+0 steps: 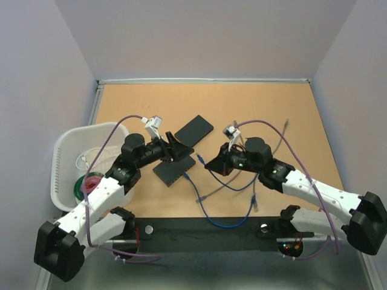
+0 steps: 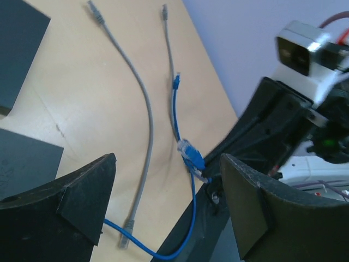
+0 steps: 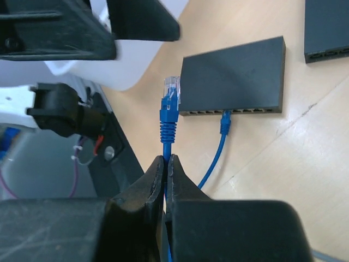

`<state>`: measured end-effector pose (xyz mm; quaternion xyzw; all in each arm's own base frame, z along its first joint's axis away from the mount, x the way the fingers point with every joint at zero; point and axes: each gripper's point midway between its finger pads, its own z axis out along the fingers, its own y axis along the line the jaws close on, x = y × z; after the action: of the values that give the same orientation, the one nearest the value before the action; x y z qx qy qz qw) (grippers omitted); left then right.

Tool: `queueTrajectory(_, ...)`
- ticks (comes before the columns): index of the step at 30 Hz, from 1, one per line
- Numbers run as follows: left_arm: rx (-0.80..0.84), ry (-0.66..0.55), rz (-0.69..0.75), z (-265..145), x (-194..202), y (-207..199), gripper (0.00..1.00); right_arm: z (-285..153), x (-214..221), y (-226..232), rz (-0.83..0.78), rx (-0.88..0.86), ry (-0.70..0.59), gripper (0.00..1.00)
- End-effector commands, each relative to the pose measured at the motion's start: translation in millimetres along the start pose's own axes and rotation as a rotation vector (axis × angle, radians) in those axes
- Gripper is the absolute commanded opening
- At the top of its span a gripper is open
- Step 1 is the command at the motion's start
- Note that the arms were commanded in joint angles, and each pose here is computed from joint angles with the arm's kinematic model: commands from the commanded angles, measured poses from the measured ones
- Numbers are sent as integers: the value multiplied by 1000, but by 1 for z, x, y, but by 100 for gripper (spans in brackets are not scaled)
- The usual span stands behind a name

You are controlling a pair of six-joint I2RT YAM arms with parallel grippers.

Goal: Insert the plug into the switch port

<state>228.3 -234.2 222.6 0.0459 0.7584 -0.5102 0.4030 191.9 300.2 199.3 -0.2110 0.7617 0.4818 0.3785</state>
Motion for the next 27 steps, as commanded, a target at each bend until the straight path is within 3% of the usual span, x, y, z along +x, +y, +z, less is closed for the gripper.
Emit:
queueTrajectory(1,-131,-13,-15,12,-9,1,88,4,-26,-16,-159,323,-84,0)
queueTrajectory(3,-180,-27,-23,15,-18,-5,88,-1,-39,-22,-189,446,-137,0)
queueTrajectory(10,-289,-32,-106,20,-16,-6,87,6,-34,-12,-274,563,-148,0)
queueTrajectory(16,-334,-29,-113,21,-15,-2,80,7,-34,-13,-265,592,-163,0)
queueTrajectory(27,-338,-14,-138,31,-4,-1,79,11,-29,-6,-283,580,-149,1)
